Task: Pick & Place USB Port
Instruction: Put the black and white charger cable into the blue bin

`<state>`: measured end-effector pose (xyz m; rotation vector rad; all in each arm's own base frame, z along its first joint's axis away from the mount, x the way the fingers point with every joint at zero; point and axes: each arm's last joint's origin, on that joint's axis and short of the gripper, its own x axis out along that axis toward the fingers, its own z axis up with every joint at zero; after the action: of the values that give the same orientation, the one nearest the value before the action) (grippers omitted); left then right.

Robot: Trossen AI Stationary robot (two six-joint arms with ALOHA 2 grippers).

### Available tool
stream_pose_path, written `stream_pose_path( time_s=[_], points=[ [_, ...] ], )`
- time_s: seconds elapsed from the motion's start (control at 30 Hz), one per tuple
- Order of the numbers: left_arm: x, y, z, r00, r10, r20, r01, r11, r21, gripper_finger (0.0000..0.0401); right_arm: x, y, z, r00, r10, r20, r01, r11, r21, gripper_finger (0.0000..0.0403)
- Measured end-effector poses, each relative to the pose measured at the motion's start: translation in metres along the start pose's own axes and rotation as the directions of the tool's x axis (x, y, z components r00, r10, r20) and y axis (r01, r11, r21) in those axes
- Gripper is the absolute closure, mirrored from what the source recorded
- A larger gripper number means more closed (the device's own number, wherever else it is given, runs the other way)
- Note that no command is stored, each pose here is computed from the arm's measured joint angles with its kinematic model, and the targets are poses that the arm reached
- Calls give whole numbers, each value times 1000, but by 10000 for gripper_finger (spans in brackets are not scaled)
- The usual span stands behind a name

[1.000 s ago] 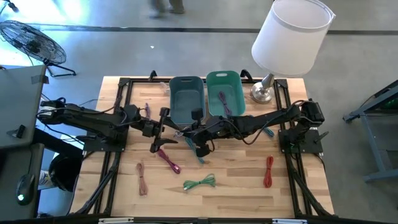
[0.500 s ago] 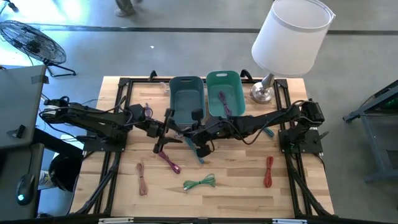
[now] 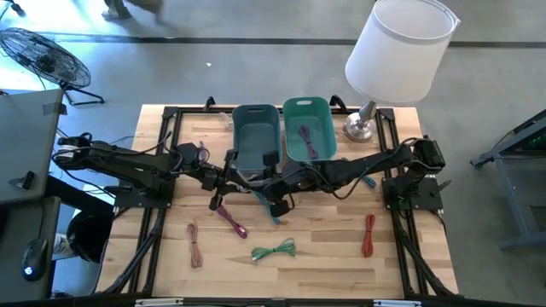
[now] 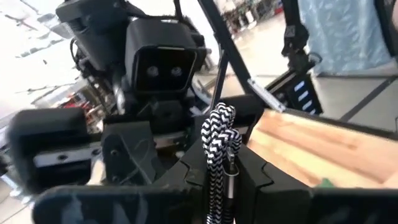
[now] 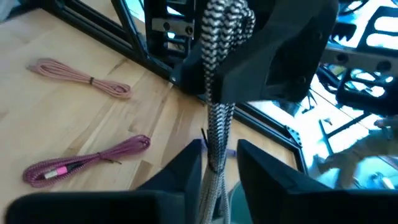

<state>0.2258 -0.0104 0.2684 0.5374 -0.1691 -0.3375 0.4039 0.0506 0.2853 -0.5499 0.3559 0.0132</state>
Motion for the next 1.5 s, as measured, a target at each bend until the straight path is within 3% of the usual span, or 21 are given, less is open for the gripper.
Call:
stream_pose_path(
  time_s=[0.2, 0.37, 0.53, 0.63, 0.7, 0.77, 0.87, 0.97, 1.07, 1.17, 1.33, 1.5],
  points=[
    [-21, 3, 16, 997, 65, -49, -60, 994, 92, 371, -5, 9, 3, 968, -219, -123, 216, 976, -37, 255],
    [-43, 5, 25, 967, 199, -160, -149, 948, 281, 371, -12, 19, 8, 908, -371, -195, 361, 929, -86, 229],
    [-58, 10, 23, 883, 361, -300, -179, 850, 496, 371, -17, 28, 11, 858, -454, -238, 435, 891, -132, 226],
    [-69, 18, 12, 807, 422, -414, -170, 836, 522, 371, -23, 35, 14, 774, -566, -284, 510, 823, -250, 232],
    [-77, 26, 5, 795, 414, -443, -179, 859, 480, 371, -29, 41, 18, 693, -653, -306, 557, 754, -348, 238],
    [-83, 33, 0, 820, 380, -427, -197, 889, 413, 371, -35, 46, 22, 627, -711, -318, 580, 698, -420, 245],
    [-88, 48, -3, 884, 332, -330, -215, 914, 344, 371, -44, 53, 28, 583, -747, -319, 609, 662, -437, 256],
    [-90, 62, -8, 924, 302, -234, -231, 930, 286, 371, -53, 58, 35, 583, -752, -307, 621, 656, -428, 265],
    [-92, 76, -14, 932, 316, -179, -278, 938, 210, 371, -61, 66, 41, 605, -742, -289, 614, 666, -423, 272],
    [-92, 91, -29, 927, 325, -187, -322, 946, 47, 371, -70, 67, 46, 618, -735, -278, 607, 672, -425, 274],
    [-80, 111, -51, 929, 296, -225, -344, 913, -221, 371, -86, 61, 50, 630, -726, -277, 593, 679, -432, 274],
    [-61, 122, -60, 947, 243, -211, -294, 921, -256, 371, -99, 51, 55, 631, -726, -273, 652, 687, -320, 274]
  ],
)
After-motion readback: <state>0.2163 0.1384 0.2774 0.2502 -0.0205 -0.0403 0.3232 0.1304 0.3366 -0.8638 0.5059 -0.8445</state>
